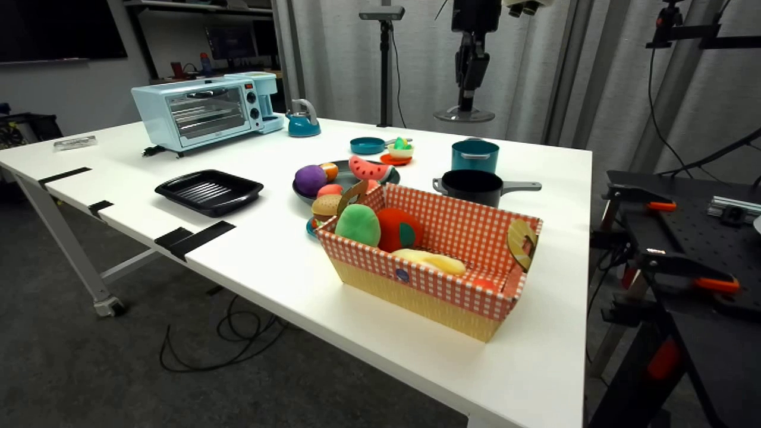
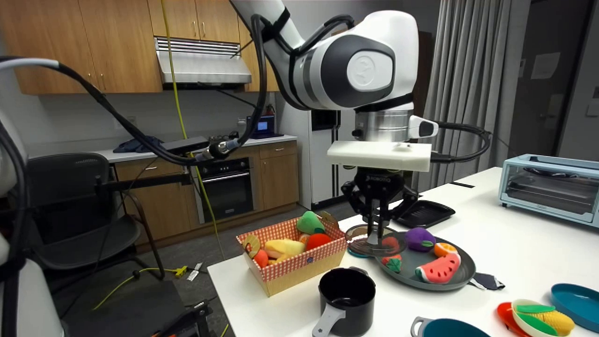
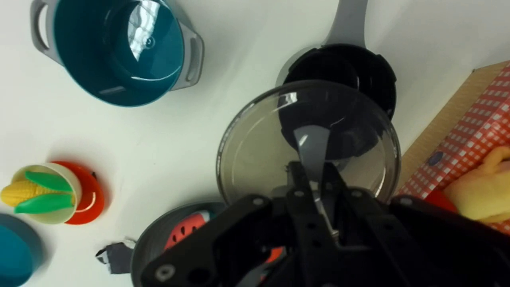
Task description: Transfer the lid from the black pot to the blue pot
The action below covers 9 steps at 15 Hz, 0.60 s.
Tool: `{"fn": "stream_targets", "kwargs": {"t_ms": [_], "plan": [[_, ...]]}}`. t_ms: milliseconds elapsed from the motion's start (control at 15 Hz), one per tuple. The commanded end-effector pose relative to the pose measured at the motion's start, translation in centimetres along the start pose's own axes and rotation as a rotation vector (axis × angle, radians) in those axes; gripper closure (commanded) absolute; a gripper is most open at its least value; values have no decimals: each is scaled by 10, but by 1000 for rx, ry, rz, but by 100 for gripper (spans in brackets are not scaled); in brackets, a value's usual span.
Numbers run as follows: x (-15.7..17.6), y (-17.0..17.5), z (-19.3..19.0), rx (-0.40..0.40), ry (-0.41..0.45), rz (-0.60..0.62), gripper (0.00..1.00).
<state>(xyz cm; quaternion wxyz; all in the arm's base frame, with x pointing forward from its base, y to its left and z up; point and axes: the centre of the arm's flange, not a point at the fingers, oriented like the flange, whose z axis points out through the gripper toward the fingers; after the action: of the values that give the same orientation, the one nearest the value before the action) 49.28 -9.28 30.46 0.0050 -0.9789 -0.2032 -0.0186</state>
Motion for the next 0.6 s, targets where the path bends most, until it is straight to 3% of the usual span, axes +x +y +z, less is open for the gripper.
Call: {"fn": "stream_targets", "kwargs": {"t_ms": [0,533], "plan": [[-6,36,-17,-35,8,109,97],[-36,103,-4,-79,42,330,97]]}}
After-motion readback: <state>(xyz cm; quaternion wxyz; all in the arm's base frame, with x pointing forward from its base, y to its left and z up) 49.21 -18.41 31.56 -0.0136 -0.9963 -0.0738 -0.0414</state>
